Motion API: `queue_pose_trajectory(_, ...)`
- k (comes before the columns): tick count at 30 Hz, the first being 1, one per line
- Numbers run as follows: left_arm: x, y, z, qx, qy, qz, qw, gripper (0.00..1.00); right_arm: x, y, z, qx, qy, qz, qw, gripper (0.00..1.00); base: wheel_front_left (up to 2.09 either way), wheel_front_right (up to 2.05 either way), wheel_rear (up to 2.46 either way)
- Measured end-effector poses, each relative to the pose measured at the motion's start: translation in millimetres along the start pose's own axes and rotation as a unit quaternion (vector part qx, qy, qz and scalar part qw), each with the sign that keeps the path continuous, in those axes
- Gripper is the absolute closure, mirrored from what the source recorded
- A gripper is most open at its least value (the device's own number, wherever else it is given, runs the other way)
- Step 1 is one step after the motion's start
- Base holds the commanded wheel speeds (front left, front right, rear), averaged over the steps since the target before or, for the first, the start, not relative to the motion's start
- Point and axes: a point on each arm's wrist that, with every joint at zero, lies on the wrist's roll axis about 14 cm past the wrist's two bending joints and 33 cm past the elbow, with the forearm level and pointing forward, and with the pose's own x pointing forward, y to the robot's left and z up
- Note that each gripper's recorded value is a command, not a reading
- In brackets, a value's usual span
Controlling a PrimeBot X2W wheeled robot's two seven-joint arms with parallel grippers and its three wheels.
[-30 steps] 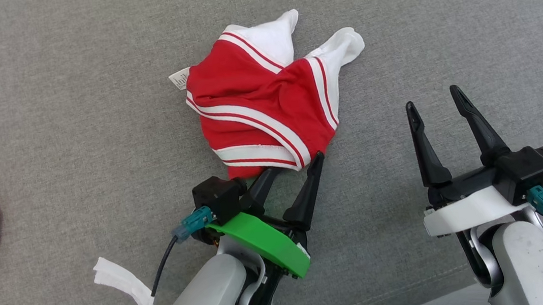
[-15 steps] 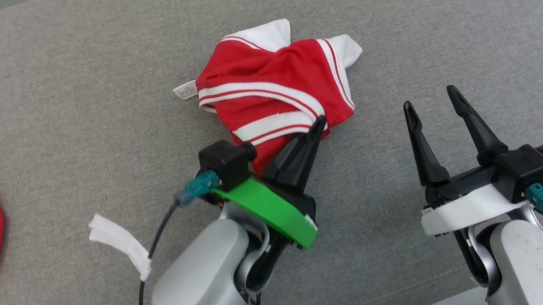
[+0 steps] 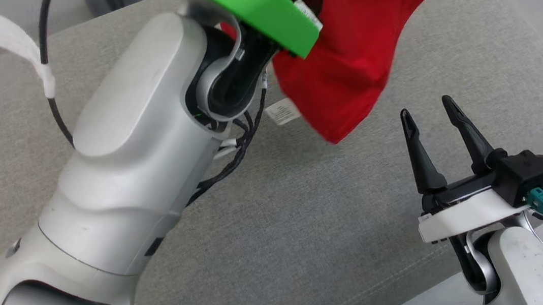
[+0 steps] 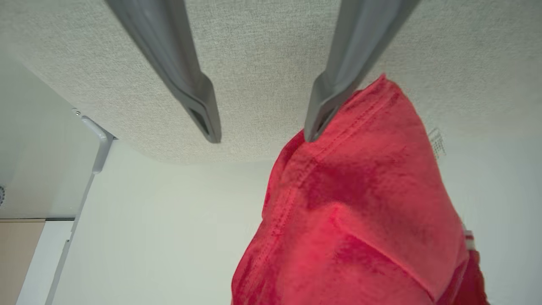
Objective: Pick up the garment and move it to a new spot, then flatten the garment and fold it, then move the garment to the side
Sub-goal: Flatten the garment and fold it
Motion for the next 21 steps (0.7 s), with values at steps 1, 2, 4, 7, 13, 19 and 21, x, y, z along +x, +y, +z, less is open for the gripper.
queue_pose_trajectory(1,6,-8,6,0.0,-0.009,-0.011,1.0,1.0,-3,-4,2,-0.002,-0.002,-0.006,1.0,0.0,0.0,0.0,0.0)
queue_pose_trajectory(2,9,-11,9,-0.012,-0.018,-0.012,1.0,1.0,-6,-8,4,-0.003,-0.004,-0.011,1.0,0.0,0.0,0.0,0.0)
queue_pose_trajectory(4,3,-8,-5,-0.044,-0.006,0.001,0.999,1.0,-10,-12,8,-0.005,-0.008,-0.019,1.0,0.0,0.0,0.0,0.0)
queue_pose_trajectory(7,-39,16,-68,-0.1,0.059,0.067,0.991,1.0,-13,-18,15,-0.007,-0.016,-0.028,0.999,0.0,0.0,0.0,0.0)
queue_pose_trajectory(13,-182,74,-167,-0.168,0.134,0.258,0.942,1.0,-7,-15,15,-0.015,-0.019,-0.021,0.999,0.0,0.0,0.0,0.0)
queue_pose_trajectory(19,-260,83,-189,-0.212,0.117,0.361,0.901,1.0,0,-3,2,-0.025,-0.004,-0.001,1.0,0.0,0.0,0.0,0.0)
queue_pose_trajectory(21,-273,82,-187,-0.22,0.105,0.378,0.893,1.0,2,4,-8,-0.022,0.01,0.008,1.0,0.0,0.0,0.0,0.0)
